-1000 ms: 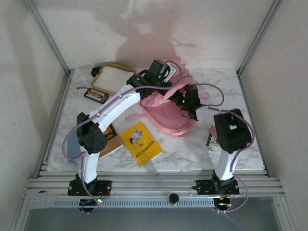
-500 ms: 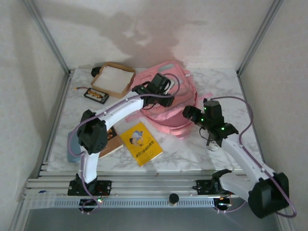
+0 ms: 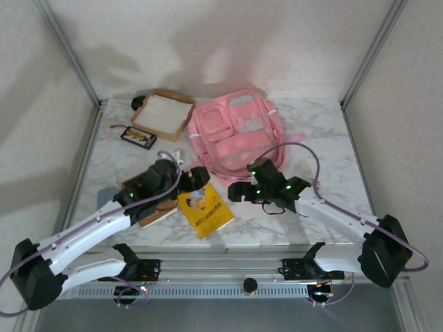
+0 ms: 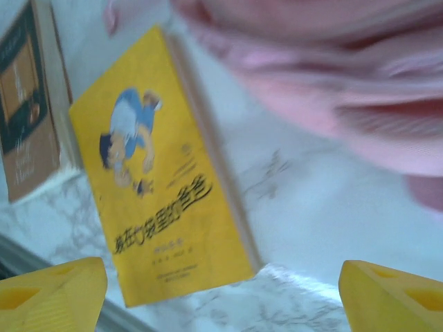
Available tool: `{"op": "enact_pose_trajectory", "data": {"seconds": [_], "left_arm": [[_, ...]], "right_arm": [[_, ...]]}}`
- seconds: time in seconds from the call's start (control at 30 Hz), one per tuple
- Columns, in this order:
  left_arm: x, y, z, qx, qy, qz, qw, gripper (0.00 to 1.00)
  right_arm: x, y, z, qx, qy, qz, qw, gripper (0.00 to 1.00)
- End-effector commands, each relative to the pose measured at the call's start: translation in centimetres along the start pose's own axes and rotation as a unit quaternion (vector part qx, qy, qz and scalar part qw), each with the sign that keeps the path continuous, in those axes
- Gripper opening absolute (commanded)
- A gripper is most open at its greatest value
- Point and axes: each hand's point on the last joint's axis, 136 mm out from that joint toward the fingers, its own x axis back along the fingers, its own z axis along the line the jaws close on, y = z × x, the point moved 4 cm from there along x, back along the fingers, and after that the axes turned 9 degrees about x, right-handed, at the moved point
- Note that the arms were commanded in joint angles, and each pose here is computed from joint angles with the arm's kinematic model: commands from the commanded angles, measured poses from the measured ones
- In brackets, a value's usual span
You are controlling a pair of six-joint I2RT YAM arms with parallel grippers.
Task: Pack the student bag
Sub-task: Close the student bag at the center of the table.
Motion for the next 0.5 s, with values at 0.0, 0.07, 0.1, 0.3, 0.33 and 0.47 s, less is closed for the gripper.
{"op": "enact_pose_trajectory", "data": {"seconds": [0.0, 0.07, 0.1, 0.3, 0.33, 0.47], "left_arm": [[-0.1, -2.2, 4.6, 0.108, 0.053, 0.009, 0.993, 0.72], [-0.1, -3.8, 6.4, 0.127, 0.065, 0.026, 0.989, 0.72], [-0.2, -4.6, 7.3, 0.135, 0.073, 0.035, 0.988, 0.72], [-0.4, -7.4, 11.5, 0.148, 0.123, 0.053, 0.98, 0.73], [-0.5, -7.7, 12.1, 0.151, 0.129, 0.054, 0.979, 0.73], [-1.2, -8.6, 13.2, 0.145, 0.132, 0.067, 0.978, 0.73]], "right_arm": [[-2.1, -1.5, 1.7, 0.004, 0.027, 0.024, 0.999, 0.88], [-3.3, -2.3, 2.4, 0.009, 0.035, 0.032, 0.999, 0.89], [-4.0, -2.5, 2.5, 0.008, 0.037, 0.038, 0.999, 0.89], [-7.1, -3.4, 2.9, 0.021, 0.028, 0.057, 0.998, 0.91], [-7.5, -3.6, 2.6, 0.018, 0.022, 0.059, 0.998, 0.92], [-8.5, -3.8, 1.7, 0.018, -0.006, 0.067, 0.998, 0.94]]}}
